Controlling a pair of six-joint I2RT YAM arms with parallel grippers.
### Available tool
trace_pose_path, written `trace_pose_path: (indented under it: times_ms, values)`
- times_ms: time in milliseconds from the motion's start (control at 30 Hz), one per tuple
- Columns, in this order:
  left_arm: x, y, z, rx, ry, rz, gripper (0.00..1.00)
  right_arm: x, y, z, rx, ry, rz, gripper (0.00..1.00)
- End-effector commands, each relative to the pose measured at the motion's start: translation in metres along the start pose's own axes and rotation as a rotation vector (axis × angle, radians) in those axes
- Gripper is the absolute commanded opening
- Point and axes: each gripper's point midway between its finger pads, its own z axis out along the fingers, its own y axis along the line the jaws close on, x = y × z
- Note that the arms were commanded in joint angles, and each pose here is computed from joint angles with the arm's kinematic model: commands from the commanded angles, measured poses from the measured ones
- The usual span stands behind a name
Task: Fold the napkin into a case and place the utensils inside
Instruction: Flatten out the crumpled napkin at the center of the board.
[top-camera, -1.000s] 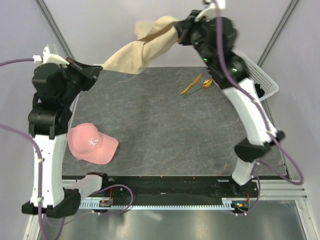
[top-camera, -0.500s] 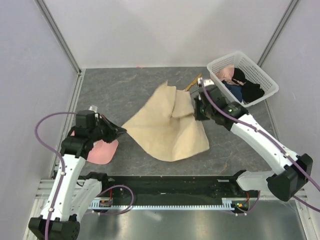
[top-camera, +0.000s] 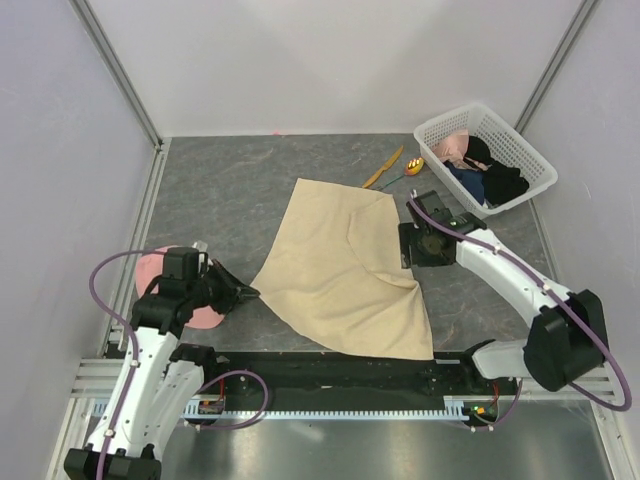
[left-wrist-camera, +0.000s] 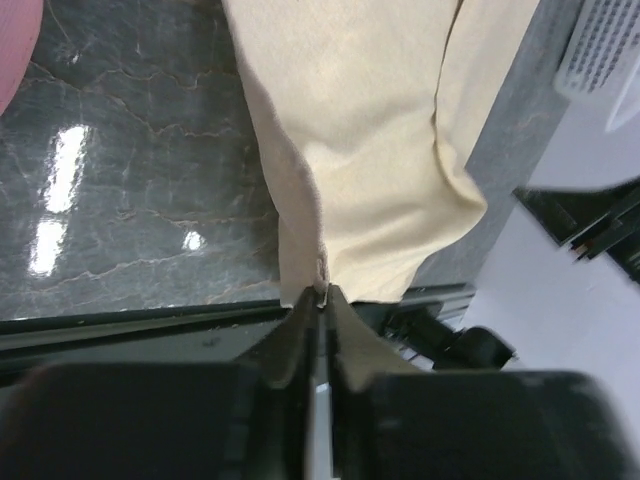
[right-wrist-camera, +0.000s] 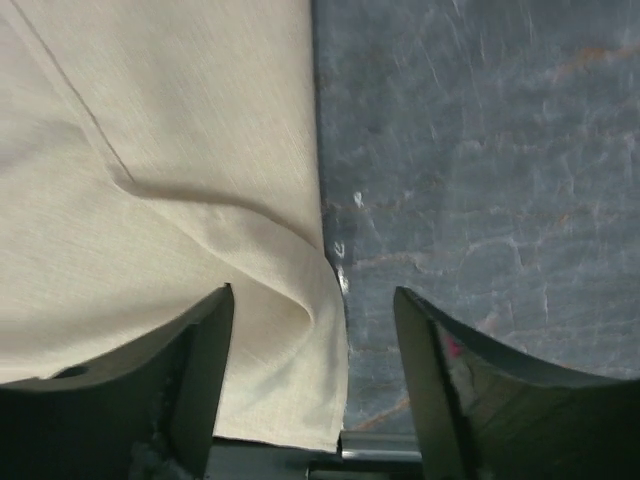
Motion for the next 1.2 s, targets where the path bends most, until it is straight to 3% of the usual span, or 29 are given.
trace_pose_path:
  times_ms: [0, 100, 267, 400, 500, 567, 600, 667, 700, 867, 967, 1000, 1167]
  values:
    - [0.010, -0.022, -0.025, 0.064, 0.061, 0.142, 0.36, -0.050, 0.034, -0.003, -0.131, -0.094, -0.018, 0.76]
    - [-0.002, -0.030, -0.048, 0.013, 0.007, 0.240, 0.52, -0.072, 0.057, 0.010, -0.205, -0.122, -0.008, 0.80]
    - [-0.041, -0.053, -0.054, -0.028, -0.100, 0.331, 0.53, -0.117, 0.087, 0.032, -0.249, -0.197, -0.013, 0.80]
    - [-0.065, -0.084, -0.010, 0.071, -0.087, 0.279, 0.33, -0.142, 0.113, 0.049, -0.235, -0.240, -0.038, 0.80]
    - [-0.081, -0.124, 0.032, 0.152, -0.096, 0.285, 0.28, -0.153, 0.128, 0.074, -0.163, -0.244, -0.034, 0.80]
    - [-0.083, -0.135, 0.079, 0.086, -0.080, 0.348, 0.24, -0.166, 0.136, 0.076, -0.140, -0.273, -0.009, 0.80]
    - [-0.091, -0.160, 0.083, 0.105, -0.107, 0.384, 0.23, -0.160, 0.135, 0.089, -0.106, -0.249, -0.011, 0.80]
    - [-0.093, -0.152, 0.133, -0.007, -0.064, 0.422, 0.21, -0.166, 0.143, 0.090, -0.097, -0.259, -0.010, 0.79]
    - [-0.107, -0.167, 0.142, -0.018, -0.101, 0.434, 0.20, -0.164, 0.143, 0.095, -0.082, -0.253, -0.012, 0.78]
    - [-0.132, -0.157, 0.222, -0.143, -0.094, 0.434, 0.18, -0.151, 0.140, 0.108, -0.036, -0.235, -0.012, 0.66]
    - [-0.136, -0.154, 0.249, -0.160, -0.077, 0.414, 0.17, -0.148, 0.144, 0.115, -0.058, -0.226, -0.033, 0.57]
    - [-0.136, -0.139, 0.264, -0.201, -0.066, 0.397, 0.17, -0.151, 0.143, 0.117, -0.043, -0.235, -0.034, 0.56]
    - [-0.140, -0.101, 0.288, -0.285, -0.041, 0.274, 0.13, -0.155, 0.141, 0.124, -0.029, -0.237, -0.040, 0.50]
